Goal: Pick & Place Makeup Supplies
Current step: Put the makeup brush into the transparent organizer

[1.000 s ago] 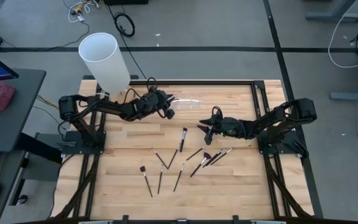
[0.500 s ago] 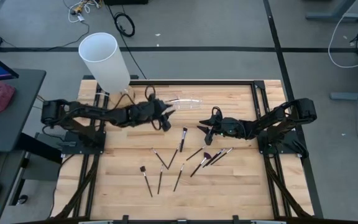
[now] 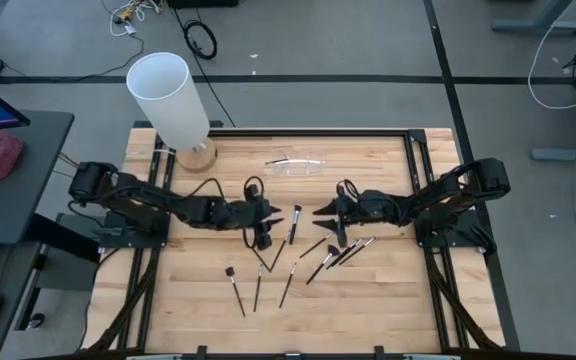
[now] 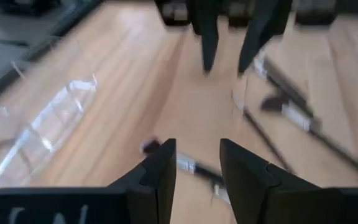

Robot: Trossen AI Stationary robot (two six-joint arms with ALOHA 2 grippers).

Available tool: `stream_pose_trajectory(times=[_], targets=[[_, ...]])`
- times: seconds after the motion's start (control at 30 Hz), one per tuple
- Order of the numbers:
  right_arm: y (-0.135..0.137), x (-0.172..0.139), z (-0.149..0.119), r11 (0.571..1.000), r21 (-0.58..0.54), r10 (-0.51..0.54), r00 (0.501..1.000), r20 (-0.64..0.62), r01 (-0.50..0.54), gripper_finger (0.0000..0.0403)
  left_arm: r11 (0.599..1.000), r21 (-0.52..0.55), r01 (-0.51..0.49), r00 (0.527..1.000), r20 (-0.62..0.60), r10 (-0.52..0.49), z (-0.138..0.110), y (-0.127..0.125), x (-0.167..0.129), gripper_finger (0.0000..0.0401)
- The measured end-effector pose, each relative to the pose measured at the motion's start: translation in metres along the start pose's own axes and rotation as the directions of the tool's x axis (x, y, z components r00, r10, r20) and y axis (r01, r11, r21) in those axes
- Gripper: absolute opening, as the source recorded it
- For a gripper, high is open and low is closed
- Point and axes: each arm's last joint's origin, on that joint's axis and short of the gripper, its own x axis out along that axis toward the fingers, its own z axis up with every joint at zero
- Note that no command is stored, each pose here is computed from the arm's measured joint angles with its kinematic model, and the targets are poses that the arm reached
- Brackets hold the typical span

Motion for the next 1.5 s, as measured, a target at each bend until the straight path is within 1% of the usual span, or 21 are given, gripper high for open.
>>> stream_pose_trajectory(times=[0.1, 0.2, 0.27, 0.53, 0.7, 0.87, 1.0, 1.1, 1.2, 1.23, 1.3, 1.4, 1.5], targets=[[0.011, 0.0, -0.01, 0.997, -0.059, 0.05, 0.995, -0.087, -0.055, 0.0139, 1.0, 0.016, 0.001, 1.0, -0.019, -0.001, -0.006, -0.006, 0.005, 0.0126], [0.018, 0.001, -0.019, 0.988, -0.112, 0.093, 0.986, -0.139, -0.109, 0.0139, 1.0, 0.018, 0.0, 1.0, -0.021, 0.0, -0.01, -0.008, 0.011, 0.0126], [0.02, 0.004, -0.024, 0.985, -0.122, 0.099, 0.983, -0.152, -0.118, 0.0139, 1.0, 0.013, -0.004, 1.0, -0.017, 0.004, -0.011, -0.007, 0.013, 0.0126], [0.013, 0.021, -0.047, 0.988, -0.117, 0.066, 0.966, -0.251, -0.098, 0.0139, 1.0, -0.002, -0.002, 1.0, 0.013, 0.002, -0.008, -0.006, 0.015, 0.0126], [0.012, 0.027, -0.058, 0.981, -0.134, 0.094, 0.951, -0.293, -0.138, 0.0139, 1.0, -0.005, 0.013, 1.0, 0.021, -0.013, -0.007, -0.007, 0.015, 0.0126], [0.01, 0.027, -0.061, 0.977, -0.159, 0.088, 0.949, -0.304, -0.142, 0.0135, 1.0, -0.007, 0.018, 1.0, 0.026, -0.018, -0.007, -0.007, 0.015, 0.0126], [0.01, 0.028, -0.06, 0.967, -0.202, 0.089, 0.951, -0.296, -0.153, 0.0116, 1.0, -0.007, 0.03, 0.999, 0.025, -0.03, -0.007, -0.007, 0.015, 0.0126], [0.01, 0.028, -0.058, 0.952, -0.262, 0.09, 0.964, -0.249, -0.157, 0.01, 1.0, -0.006, 0.03, 0.999, 0.025, -0.03, -0.007, -0.008, 0.015, 0.0126], [0.012, 0.03, -0.045, 0.932, -0.332, 0.106, 0.985, -0.133, -0.145, 0.009, 1.0, -0.007, 0.03, 0.999, 0.025, -0.03, -0.007, -0.007, 0.015, 0.0126], [0.013, 0.03, -0.043, 0.926, -0.349, 0.108, 0.987, -0.118, -0.143, 0.0089, 1.0, -0.007, 0.03, 0.999, 0.025, -0.03, -0.007, -0.008, 0.015, 0.0126], [0.012, 0.029, -0.043, 0.919, -0.366, 0.105, 0.986, -0.13, -0.146, 0.0089, 1.0, -0.006, 0.03, 0.999, 0.025, -0.03, -0.007, -0.008, 0.015, 0.0126], [0.012, 0.029, -0.043, 0.922, -0.357, 0.105, 0.985, -0.136, -0.148, 0.0091, 1.0, -0.007, 0.03, 0.999, 0.025, -0.03, -0.007, -0.008, 0.015, 0.0126], [0.012, 0.029, -0.044, 0.943, -0.3, 0.104, 0.983, -0.152, -0.146, 0.0094, 1.0, -0.007, 0.03, 0.999, 0.025, -0.03, -0.007, -0.008, 0.015, 0.0126]])
